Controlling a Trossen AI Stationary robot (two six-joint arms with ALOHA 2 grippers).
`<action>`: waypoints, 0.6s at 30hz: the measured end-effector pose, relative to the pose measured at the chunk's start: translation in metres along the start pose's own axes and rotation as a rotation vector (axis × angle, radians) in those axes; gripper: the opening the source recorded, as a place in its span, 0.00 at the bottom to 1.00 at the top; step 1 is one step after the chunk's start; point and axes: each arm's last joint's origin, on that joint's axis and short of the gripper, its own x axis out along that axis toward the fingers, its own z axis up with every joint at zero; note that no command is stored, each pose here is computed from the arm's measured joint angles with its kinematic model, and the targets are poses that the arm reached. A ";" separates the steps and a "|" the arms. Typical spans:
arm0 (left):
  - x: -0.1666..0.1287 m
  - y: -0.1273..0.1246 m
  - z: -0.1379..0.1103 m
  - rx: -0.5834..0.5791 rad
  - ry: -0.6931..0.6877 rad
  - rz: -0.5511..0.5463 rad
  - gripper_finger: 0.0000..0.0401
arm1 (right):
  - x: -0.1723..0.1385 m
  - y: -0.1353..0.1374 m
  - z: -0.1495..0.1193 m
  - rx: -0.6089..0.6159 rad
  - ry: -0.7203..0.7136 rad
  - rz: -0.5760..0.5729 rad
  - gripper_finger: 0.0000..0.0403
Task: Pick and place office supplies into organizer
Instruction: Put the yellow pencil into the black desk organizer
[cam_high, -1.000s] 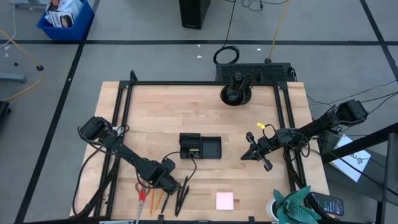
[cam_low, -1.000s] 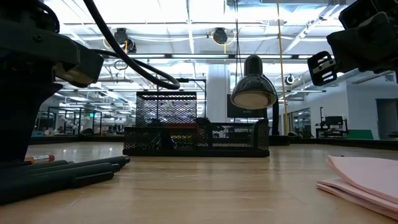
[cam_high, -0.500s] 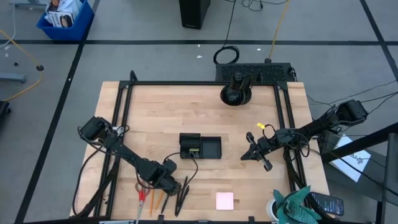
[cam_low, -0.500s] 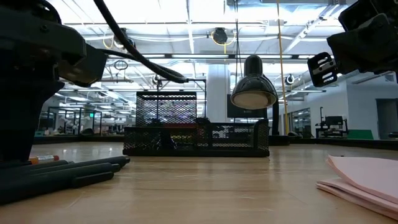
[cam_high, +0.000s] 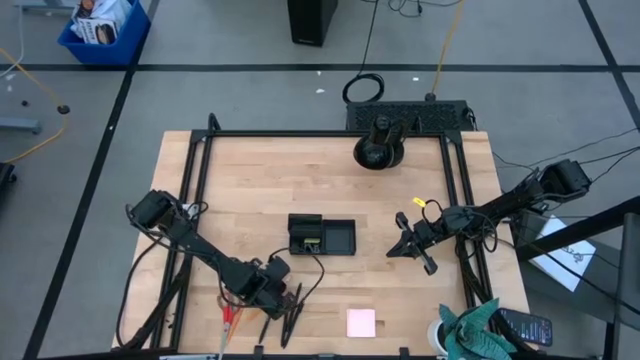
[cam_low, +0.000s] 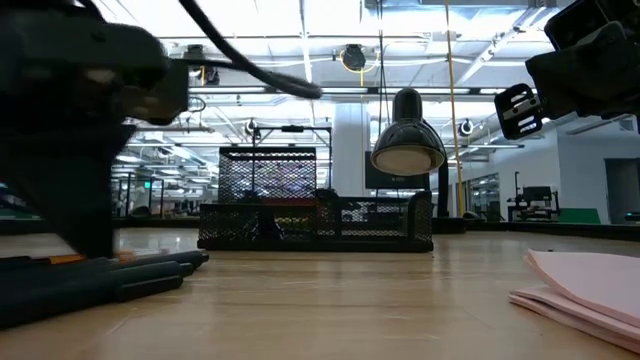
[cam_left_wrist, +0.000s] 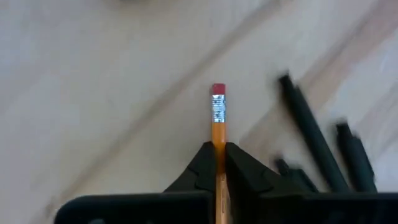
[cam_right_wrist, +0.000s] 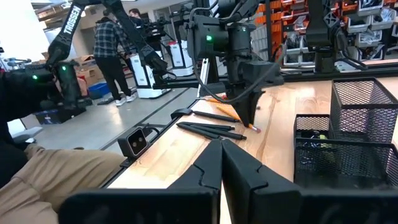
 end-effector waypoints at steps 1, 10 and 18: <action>-0.003 0.000 0.001 0.012 -0.027 -0.005 0.05 | 0.000 0.000 0.000 0.000 -0.001 0.000 0.00; -0.047 0.000 0.024 0.084 -0.247 -0.076 0.02 | 0.000 0.000 0.000 -0.008 -0.003 -0.003 0.00; -0.094 -0.020 0.061 0.304 -0.577 -0.318 0.06 | 0.000 0.000 0.001 -0.009 -0.006 -0.002 0.00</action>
